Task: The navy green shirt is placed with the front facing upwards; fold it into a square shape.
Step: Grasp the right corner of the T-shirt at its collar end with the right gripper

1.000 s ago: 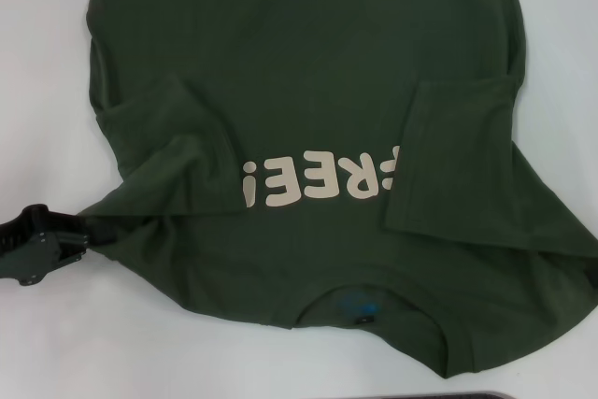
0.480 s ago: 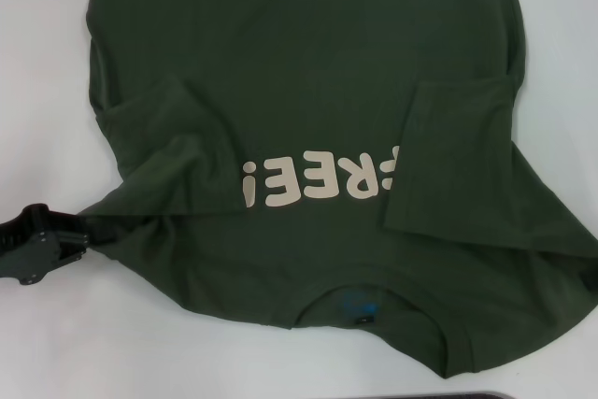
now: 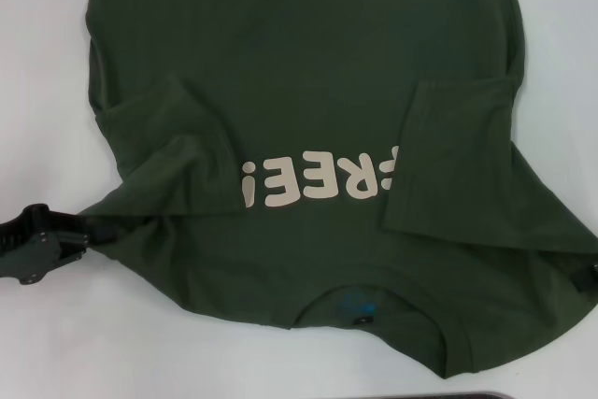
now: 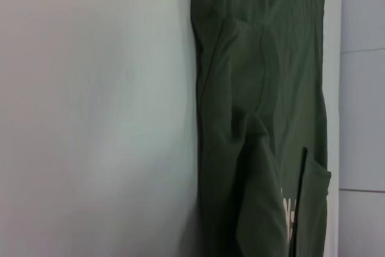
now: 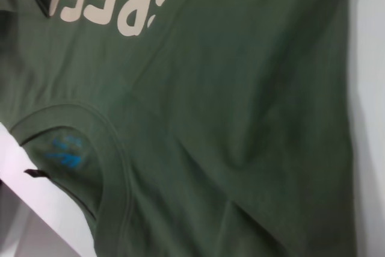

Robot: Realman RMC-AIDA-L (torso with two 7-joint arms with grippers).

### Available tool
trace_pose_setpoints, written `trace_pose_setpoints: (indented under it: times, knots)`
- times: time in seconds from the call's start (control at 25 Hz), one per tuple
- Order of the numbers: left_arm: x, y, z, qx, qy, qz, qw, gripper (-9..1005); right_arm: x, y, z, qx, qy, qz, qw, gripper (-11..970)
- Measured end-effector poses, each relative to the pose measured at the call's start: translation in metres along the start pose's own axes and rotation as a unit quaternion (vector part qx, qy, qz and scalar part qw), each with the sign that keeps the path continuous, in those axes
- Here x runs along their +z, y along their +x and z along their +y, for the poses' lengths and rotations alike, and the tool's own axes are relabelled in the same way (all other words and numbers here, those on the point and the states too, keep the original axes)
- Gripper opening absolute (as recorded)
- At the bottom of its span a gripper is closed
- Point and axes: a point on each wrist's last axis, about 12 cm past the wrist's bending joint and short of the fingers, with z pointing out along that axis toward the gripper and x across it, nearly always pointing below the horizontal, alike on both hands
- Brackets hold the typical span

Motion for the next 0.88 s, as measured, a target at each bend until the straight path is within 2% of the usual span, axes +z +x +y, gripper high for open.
trace_pose_setpoints:
  times: [0.44,0.88]
  knots:
    - [0.0004,0.0004,0.0000,0.001,0.001,0.001,1.000,95,0.0051,-0.0036,0.0024,-0.005,-0.011,-0.007,1.000,821]
    - [0.0010,0.0004,-0.0007,0.003,0.003,0.003,1.000,101,0.0005,-0.0055,0.0001,0.002,-0.010,-0.029,1.000,821]
